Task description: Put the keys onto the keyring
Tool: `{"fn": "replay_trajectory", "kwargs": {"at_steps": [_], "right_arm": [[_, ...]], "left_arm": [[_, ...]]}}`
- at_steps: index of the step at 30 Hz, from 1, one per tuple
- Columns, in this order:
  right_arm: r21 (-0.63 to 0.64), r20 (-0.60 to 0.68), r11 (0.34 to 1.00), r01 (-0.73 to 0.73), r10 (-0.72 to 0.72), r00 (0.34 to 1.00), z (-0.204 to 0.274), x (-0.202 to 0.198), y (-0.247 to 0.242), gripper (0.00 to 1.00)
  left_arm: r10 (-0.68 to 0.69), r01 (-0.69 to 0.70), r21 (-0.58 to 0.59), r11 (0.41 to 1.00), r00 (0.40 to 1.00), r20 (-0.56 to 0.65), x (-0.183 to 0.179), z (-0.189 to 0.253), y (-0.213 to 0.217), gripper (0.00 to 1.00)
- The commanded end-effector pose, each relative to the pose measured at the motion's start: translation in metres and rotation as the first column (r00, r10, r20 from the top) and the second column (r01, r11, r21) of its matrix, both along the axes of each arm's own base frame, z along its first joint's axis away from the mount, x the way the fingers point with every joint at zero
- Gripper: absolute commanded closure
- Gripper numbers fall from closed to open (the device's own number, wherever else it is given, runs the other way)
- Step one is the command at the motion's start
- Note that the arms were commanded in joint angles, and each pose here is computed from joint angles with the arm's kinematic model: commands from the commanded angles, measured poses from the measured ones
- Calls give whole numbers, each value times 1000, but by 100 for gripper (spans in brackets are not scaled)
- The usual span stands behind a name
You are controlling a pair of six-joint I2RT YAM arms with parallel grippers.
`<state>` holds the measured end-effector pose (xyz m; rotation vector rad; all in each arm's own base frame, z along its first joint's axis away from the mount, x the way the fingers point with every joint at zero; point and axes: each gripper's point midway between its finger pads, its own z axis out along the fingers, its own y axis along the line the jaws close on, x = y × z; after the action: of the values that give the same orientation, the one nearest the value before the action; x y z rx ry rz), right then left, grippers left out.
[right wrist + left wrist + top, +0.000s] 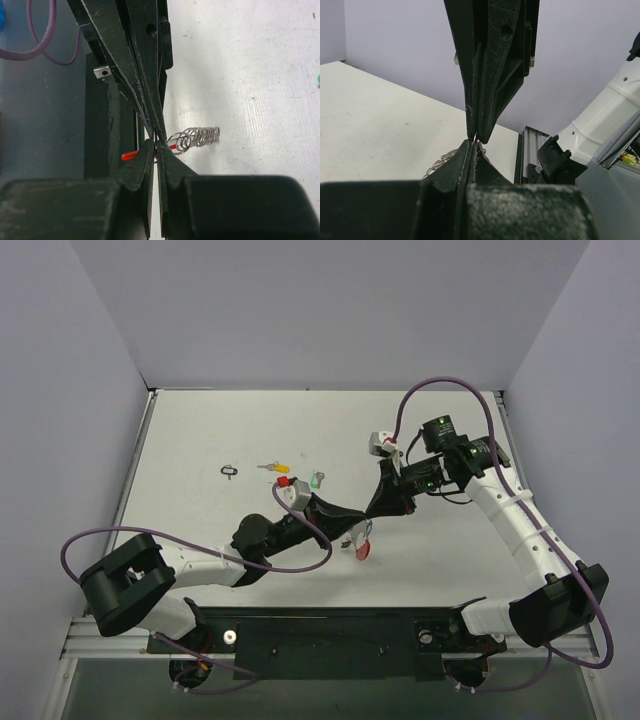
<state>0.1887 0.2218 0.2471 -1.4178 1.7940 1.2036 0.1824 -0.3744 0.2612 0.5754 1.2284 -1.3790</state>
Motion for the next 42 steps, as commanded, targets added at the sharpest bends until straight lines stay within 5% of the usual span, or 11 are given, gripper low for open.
{"fn": "replay_trajectory", "kwargs": {"at_steps": [1,3,10,20,24,30,35,42], "right_arm": [[2,-24,1000,-4,4,1000,2,-7,1,100],[-10,-20,1000,8,-8,1000,3,-5,0,100],[-69,6,997,23,-23,1000,-4,-3,-7,100],[-222,69,971,-90,107,992,-10,-18,-25,100],[-340,56,919,-200,232,971,-7,-25,-38,100],[-423,17,871,-248,282,959,-16,-30,-49,100],[-448,13,862,-238,272,962,-23,-30,-53,100],[-444,2,863,-242,271,962,-24,-31,-52,100]], "left_arm": [[46,-9,-250,968,988,145,-10,72,25,100],[38,-6,-245,969,991,128,-9,68,24,100],[-32,50,-166,985,994,109,-15,58,17,62],[-57,51,106,993,997,54,-9,27,23,51],[-121,96,219,971,987,103,-13,26,14,36],[-192,139,267,954,963,188,-16,18,-1,37],[-193,137,272,952,962,193,-11,12,-15,52],[-151,98,235,967,963,221,-4,16,-31,53]]}}
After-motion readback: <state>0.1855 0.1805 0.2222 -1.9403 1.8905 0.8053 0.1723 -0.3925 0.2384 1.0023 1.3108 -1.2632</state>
